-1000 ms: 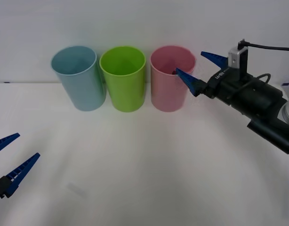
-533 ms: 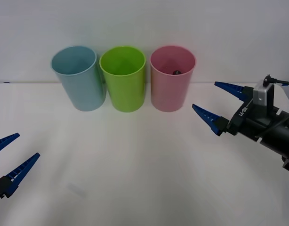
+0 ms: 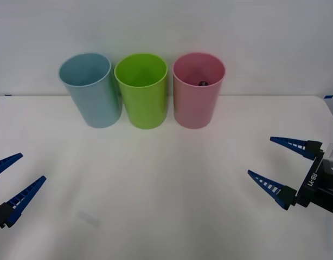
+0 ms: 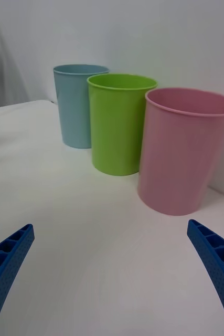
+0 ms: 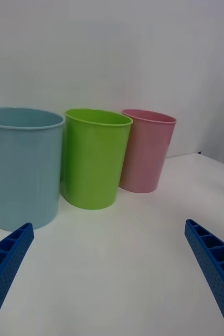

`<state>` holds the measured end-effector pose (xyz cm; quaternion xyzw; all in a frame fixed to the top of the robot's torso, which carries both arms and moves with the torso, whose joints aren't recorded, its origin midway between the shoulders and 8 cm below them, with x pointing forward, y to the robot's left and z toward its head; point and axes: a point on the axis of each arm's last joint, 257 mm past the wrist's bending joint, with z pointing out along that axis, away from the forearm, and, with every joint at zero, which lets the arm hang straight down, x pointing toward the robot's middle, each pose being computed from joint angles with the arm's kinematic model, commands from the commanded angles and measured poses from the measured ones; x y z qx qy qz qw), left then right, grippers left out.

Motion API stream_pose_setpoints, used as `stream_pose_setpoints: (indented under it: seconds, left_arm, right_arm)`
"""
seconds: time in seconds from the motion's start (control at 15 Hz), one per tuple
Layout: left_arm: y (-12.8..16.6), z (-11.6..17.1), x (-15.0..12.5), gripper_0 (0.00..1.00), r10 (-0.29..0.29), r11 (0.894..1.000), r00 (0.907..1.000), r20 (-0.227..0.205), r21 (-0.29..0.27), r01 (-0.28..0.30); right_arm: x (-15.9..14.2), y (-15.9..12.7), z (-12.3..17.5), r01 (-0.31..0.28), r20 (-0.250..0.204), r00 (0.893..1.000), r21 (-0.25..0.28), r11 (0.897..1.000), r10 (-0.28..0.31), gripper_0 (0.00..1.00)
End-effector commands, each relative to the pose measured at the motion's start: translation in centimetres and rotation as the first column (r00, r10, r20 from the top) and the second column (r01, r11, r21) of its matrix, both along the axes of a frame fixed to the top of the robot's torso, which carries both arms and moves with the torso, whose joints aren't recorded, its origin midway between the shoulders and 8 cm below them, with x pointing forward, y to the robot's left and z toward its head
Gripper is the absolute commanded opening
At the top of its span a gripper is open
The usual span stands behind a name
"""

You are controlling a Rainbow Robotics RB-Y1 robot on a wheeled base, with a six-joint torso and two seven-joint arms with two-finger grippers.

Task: Grasp the object on the table and drop it into the matching bin: aluminum can to the light blue bin, PET bottle to the pink bin.

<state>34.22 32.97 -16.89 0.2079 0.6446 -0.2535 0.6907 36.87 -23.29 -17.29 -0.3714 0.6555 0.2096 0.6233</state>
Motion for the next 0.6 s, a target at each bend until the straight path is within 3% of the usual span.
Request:
stream_pose_setpoints:
  seconds: [0.07, 0.6]
  left_arm:
    - [0.0, 0.0, 0.0, 1.0, 0.0, 1.0, 1.0, 0.0, 0.0, 0.0]
    - [0.0, 0.0, 0.0, 1.0, 0.0, 1.0, 1.0, 0.0, 0.0, 0.0]
  right_arm:
    - [-2.8, -1.7, -1.6, 0.001, -0.042, 0.999, -0.005, 1.0, -0.001, 1.0]
    - [-6.8, -5.5, -5.3, 0.035, -0.127, 0.991, 0.029, 0.999, -0.031, 1.0]
